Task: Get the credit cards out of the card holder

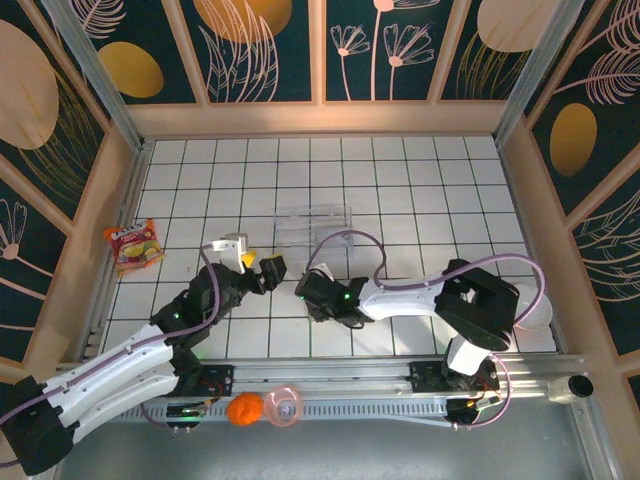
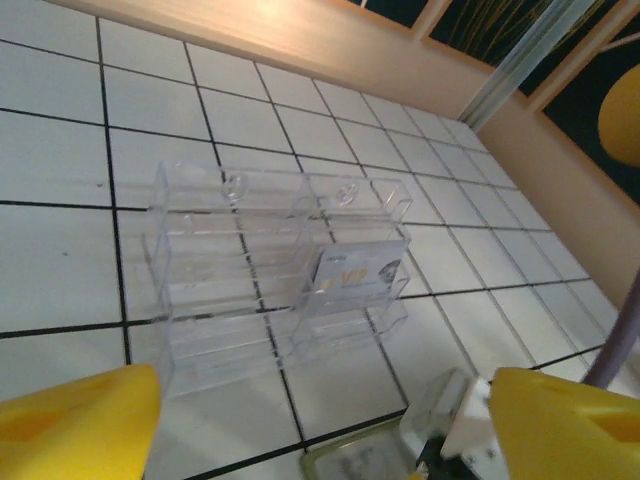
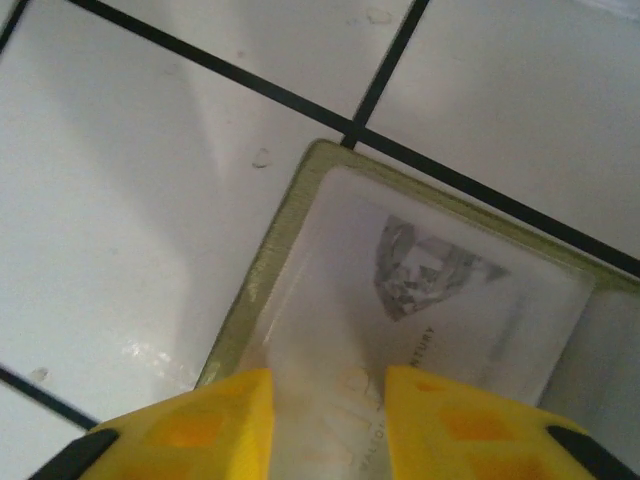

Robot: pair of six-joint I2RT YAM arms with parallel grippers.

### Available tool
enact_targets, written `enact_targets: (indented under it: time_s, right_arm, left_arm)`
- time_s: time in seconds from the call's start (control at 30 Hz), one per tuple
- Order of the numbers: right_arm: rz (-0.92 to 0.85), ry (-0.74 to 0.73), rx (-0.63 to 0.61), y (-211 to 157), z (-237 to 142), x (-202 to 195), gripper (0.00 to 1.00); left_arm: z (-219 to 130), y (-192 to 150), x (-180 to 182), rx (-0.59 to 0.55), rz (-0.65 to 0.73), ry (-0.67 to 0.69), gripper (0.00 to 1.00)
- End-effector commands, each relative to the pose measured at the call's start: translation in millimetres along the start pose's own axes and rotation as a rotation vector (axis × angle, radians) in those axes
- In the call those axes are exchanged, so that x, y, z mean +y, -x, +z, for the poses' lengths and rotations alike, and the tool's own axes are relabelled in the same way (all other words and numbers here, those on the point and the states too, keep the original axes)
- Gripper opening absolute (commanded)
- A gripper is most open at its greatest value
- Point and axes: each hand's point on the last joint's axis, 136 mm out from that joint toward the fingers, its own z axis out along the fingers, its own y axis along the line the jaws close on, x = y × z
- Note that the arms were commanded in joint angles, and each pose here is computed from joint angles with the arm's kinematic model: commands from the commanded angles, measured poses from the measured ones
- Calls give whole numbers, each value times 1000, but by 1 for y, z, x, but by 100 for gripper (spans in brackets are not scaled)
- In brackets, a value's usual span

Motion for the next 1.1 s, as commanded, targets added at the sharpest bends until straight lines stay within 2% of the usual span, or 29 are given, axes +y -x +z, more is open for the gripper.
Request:
enact_targets:
  time_s: [0.0,0.13,0.3,0.5,0.6,0.8,1.07]
  right_arm:
    - [-12,-76,27,-7,4,-9,27]
    - [12,-49,-2,-1,0,-5,15]
    - [52,-17,-72,11,-10,-4,1]
    - [127,125,-194,28,-36,2,0]
    - [161,204,-208,30,-42,4,0]
    - [177,224,-181,24,-38,3,0]
    - [202,237,-187,22,-40,1,0]
  left_arm:
    - [-2,-18,12,53,-38,22,74]
    - [1,-35,10,123,-41,-5,62]
    - [10,-61,4,222,-40,-52,35]
    - [23,-88,-6,306,-100,-133,16]
    - [31,-98,-13,340,-115,-161,10]
    - [43,-110,-31,393,-79,-187,4]
    - [57,-130,-28,466,-68,-111,0]
